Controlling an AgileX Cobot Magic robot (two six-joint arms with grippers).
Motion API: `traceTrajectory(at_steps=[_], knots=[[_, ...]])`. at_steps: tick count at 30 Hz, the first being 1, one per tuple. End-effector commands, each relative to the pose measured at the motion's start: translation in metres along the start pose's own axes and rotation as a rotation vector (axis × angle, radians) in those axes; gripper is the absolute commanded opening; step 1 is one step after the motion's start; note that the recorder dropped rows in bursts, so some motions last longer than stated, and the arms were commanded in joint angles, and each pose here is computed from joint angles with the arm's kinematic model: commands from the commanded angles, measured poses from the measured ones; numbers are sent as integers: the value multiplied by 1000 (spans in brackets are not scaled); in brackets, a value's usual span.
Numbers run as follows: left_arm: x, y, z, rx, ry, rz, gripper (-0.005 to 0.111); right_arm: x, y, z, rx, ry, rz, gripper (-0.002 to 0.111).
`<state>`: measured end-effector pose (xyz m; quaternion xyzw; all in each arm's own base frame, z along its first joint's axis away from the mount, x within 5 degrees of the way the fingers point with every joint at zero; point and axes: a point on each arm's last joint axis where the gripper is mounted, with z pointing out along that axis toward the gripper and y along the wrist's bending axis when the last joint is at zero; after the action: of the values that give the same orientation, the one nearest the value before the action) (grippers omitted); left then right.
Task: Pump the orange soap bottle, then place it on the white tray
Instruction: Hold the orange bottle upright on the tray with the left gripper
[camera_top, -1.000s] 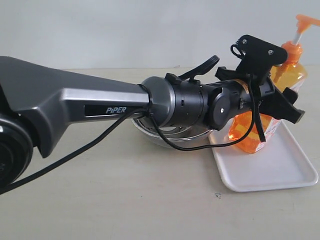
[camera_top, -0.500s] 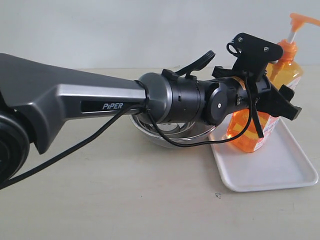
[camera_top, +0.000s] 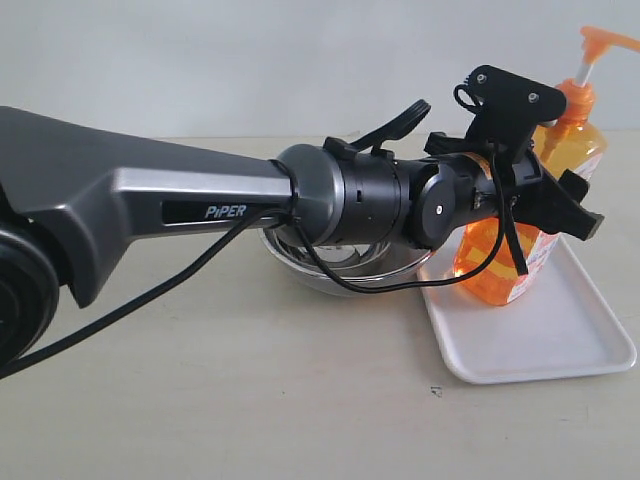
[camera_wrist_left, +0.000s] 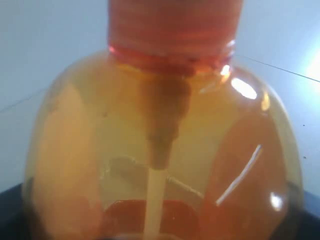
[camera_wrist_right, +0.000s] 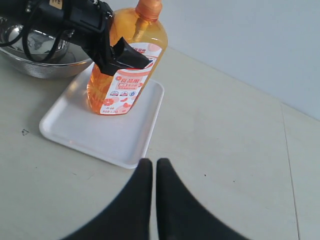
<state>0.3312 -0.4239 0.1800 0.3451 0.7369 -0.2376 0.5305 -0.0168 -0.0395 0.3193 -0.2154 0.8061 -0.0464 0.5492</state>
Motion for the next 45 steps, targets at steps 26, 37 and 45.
traceTrajectory(at_steps=[26, 37, 45], knots=[[-13, 1, -4, -3, -34, -7, 7, 0, -1, -1, 5, -3, -10, 0], [-13, 1, -4, -1, -32, -74, 66, 0, -1, -1, 5, -3, -10, 0], [-13, 1, -4, -3, -36, -74, 67, 0, -1, -1, 5, -3, -10, 0]])
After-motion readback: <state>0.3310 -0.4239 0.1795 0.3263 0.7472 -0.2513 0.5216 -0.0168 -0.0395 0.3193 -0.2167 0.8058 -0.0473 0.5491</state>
